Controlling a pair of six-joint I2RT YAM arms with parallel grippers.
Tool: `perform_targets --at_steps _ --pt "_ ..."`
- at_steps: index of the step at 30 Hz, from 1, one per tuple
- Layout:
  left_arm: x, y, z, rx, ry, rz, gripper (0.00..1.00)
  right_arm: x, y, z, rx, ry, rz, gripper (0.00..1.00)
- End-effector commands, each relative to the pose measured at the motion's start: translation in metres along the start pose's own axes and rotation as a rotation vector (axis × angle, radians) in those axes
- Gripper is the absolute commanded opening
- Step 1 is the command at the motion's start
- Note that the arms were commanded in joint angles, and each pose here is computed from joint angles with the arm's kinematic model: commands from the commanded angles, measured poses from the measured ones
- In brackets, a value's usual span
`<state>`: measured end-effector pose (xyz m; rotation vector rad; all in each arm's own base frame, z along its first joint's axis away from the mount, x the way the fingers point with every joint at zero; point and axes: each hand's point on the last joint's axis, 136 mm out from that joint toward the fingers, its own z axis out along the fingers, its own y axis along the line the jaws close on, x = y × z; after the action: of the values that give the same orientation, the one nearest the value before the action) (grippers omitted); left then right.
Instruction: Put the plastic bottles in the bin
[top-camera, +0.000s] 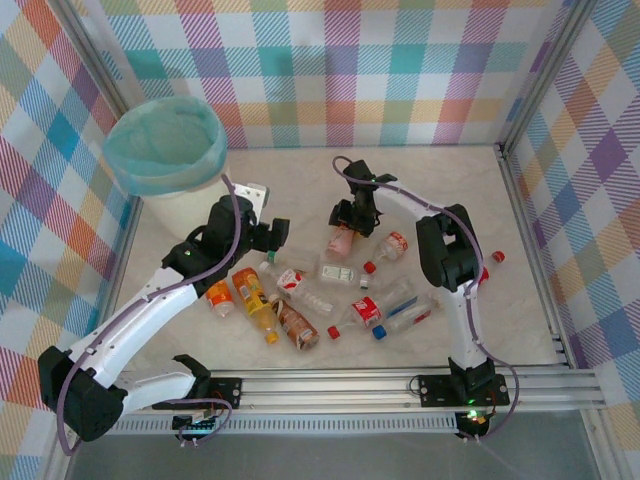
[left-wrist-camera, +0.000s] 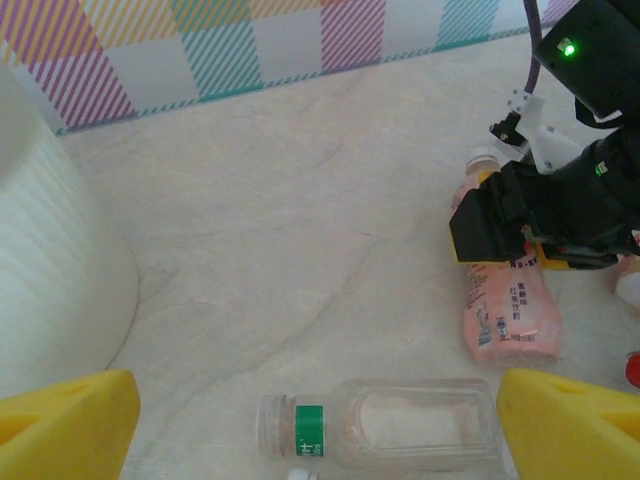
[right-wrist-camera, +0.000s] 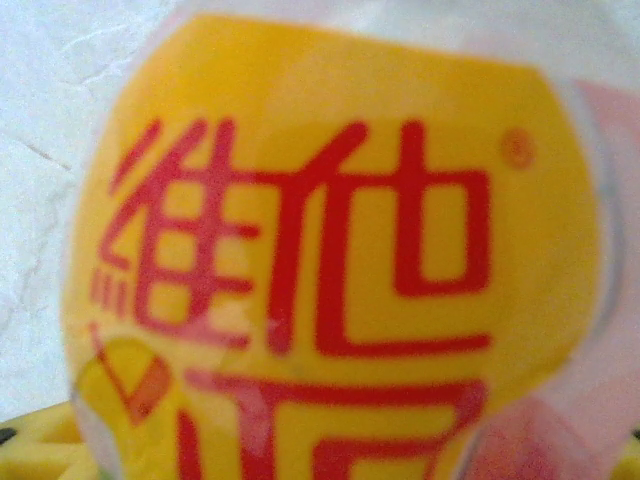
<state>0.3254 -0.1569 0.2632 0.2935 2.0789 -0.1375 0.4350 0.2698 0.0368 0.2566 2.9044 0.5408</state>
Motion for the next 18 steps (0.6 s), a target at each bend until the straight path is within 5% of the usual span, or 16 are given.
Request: perform_targets --at_steps 1,11,18 --pt "-0.019 0.006 -0.011 -0.027 -0.037 -0.056 0.92 -0.010 0.026 -0.015 -0.084 -0.041 -0.038 0.58" --pt "-0.054 0.013 -0.020 -0.003 -0.064 -0.194 0.91 -0.029 0.081 -0.084 -0.297 -0.184 -0.195 0.55" --pt "-0.087 -0.002 -0.019 0.165 -0.080 -0.339 0.89 -0.018 0.129 -0.161 -0.541 -0.367 -0.418 0.53"
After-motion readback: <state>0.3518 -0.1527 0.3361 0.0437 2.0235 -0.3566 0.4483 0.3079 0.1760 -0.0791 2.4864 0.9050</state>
